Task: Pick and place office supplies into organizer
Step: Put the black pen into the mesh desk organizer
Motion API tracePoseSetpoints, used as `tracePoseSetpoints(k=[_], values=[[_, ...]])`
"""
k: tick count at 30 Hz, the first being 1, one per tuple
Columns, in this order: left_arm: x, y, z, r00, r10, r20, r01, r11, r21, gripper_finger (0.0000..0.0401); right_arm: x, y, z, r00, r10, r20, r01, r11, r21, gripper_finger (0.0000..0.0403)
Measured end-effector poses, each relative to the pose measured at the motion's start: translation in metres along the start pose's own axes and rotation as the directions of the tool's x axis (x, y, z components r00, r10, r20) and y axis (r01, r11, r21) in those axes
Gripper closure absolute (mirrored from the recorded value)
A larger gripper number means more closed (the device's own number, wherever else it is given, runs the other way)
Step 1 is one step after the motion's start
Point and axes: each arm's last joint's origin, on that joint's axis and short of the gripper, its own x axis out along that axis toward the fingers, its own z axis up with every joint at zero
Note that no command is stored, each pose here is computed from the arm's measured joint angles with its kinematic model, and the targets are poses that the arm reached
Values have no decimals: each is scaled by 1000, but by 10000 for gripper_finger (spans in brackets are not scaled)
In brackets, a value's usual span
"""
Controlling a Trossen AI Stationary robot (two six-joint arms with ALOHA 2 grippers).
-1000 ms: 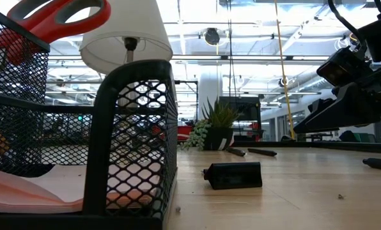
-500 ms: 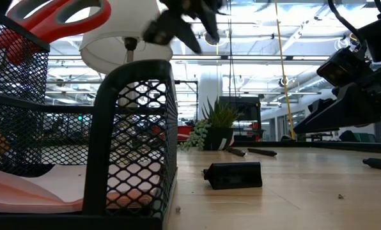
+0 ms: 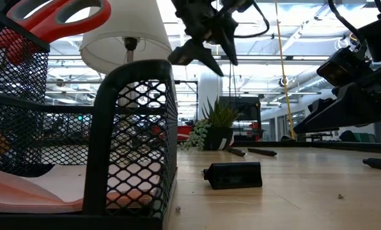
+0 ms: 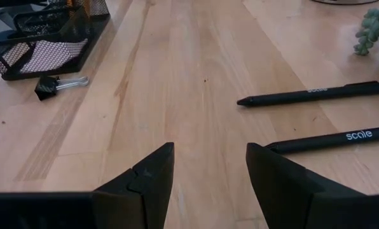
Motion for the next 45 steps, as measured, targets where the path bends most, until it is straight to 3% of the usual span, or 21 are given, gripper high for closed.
tracePoseSetpoints(k=[6, 11, 16, 21, 28, 37, 41, 45], values=[[-5, -2, 4, 999, -15, 46, 17, 999, -45, 249, 0, 0, -1, 1000, -2, -8, 2, 1000, -3, 211], [-3, -7, -1, 996, -86, -17, 85, 994, -67, 249, 0, 0, -1, 1000, -2, -6, 2, 1000, -2, 211], [-2, -17, -8, 993, -113, -20, 109, 983, -146, 249, 0, 0, -1, 1000, -2, -7, 2, 1000, -2, 211], [-2, -16, -8, 994, -107, -25, 102, 982, -157, 249, 0, 0, -1, 1000, -2, -7, 2, 1000, -2, 211], [-2, -19, -11, 992, -122, -41, 117, 988, -105, 249, 0, 0, -1, 1000, -2, -7, 2, 1000, -2, 211], [-2, -20, -12, 993, -113, -31, 116, 985, 129, 249, 0, 0, -1, 1000, -2, -7, 2, 1000, -2, 211], [-2, -16, -15, 992, -93, -86, 105, 984, 145, 249, 0, 0, -1, 1000, -2, -7, 2, 1000, -2, 211], [-2, -8, -15, 996, -22, -87, 31, 994, 106, 249, 0, 0, -1, 1000, -2, -7, 2, 1000, -2, 211]])
